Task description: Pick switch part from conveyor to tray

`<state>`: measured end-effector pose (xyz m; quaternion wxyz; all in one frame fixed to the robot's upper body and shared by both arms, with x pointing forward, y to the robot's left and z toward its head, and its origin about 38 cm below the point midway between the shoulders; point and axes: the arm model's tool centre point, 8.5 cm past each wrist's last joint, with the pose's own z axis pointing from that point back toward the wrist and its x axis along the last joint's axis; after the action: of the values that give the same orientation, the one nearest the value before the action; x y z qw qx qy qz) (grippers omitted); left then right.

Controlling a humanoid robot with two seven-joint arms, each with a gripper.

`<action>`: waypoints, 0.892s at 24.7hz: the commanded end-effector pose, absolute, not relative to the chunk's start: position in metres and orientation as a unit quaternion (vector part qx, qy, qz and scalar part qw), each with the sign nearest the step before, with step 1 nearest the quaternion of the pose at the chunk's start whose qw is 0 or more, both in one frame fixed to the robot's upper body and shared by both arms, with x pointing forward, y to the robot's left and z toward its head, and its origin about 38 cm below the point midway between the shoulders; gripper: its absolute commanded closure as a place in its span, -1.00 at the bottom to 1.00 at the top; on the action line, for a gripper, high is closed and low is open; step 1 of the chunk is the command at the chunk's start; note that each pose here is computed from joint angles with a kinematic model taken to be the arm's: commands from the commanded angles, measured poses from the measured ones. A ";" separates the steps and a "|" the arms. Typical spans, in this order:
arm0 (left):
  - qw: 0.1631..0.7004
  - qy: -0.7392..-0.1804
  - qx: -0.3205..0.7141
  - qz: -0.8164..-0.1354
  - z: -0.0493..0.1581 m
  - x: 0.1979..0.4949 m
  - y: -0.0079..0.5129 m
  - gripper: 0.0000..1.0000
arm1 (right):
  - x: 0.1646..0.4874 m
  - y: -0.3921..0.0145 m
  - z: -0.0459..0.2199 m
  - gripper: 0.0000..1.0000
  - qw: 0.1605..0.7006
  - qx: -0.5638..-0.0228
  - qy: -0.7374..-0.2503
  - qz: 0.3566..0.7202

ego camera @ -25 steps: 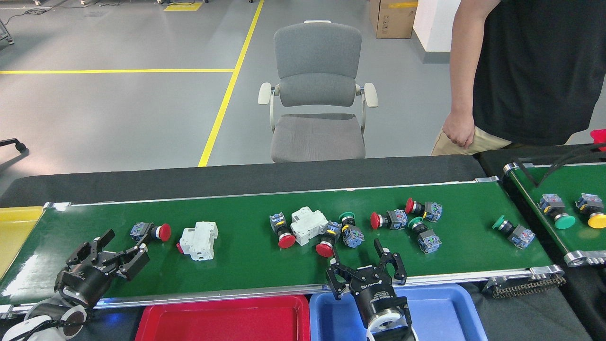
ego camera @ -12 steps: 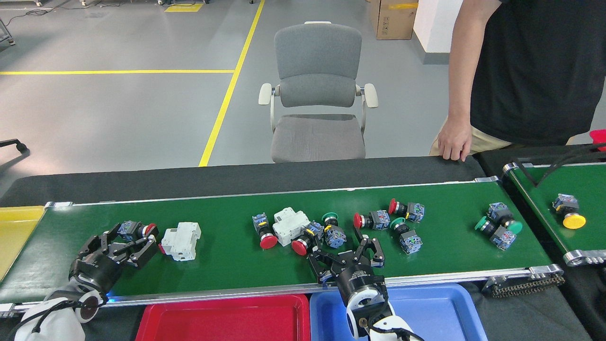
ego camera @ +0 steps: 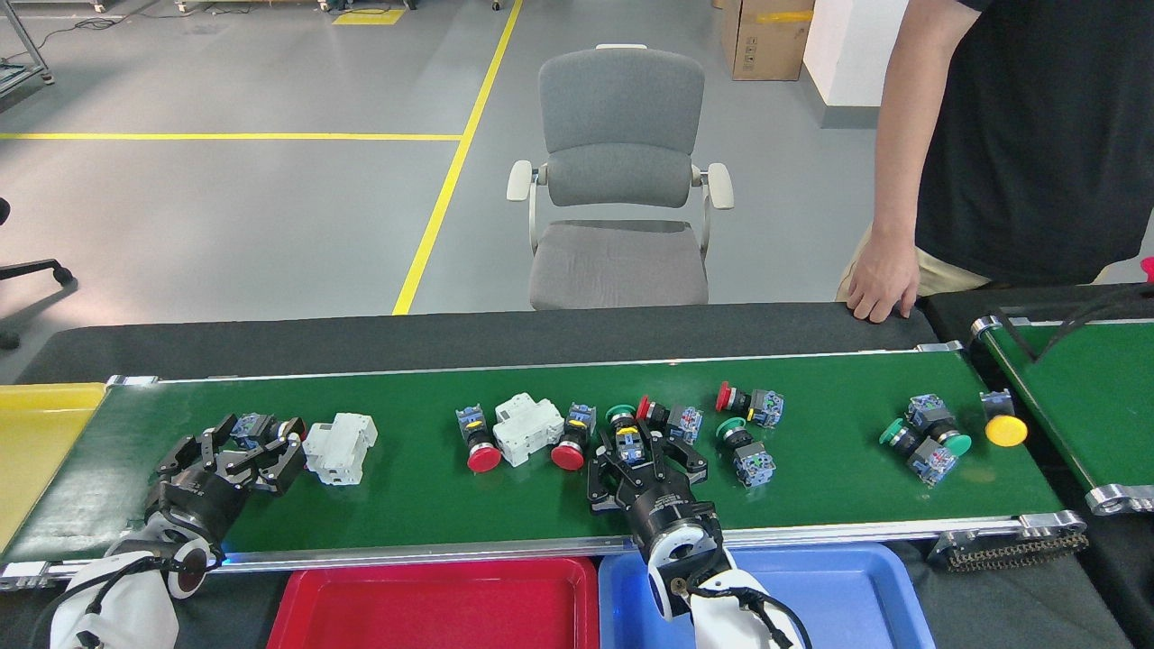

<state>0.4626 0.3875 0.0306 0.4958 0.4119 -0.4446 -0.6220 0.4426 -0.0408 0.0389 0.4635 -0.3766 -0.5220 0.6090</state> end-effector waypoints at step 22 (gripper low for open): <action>0.329 -0.575 0.343 -0.666 0.059 0.296 0.337 -0.86 | 0.303 -0.035 0.069 -1.00 0.271 -0.214 -0.693 0.633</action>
<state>0.2998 0.3412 0.0481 0.3437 0.3386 -0.5659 -0.6686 0.2951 -0.0332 0.0566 0.2738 -0.2003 -0.6825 0.6474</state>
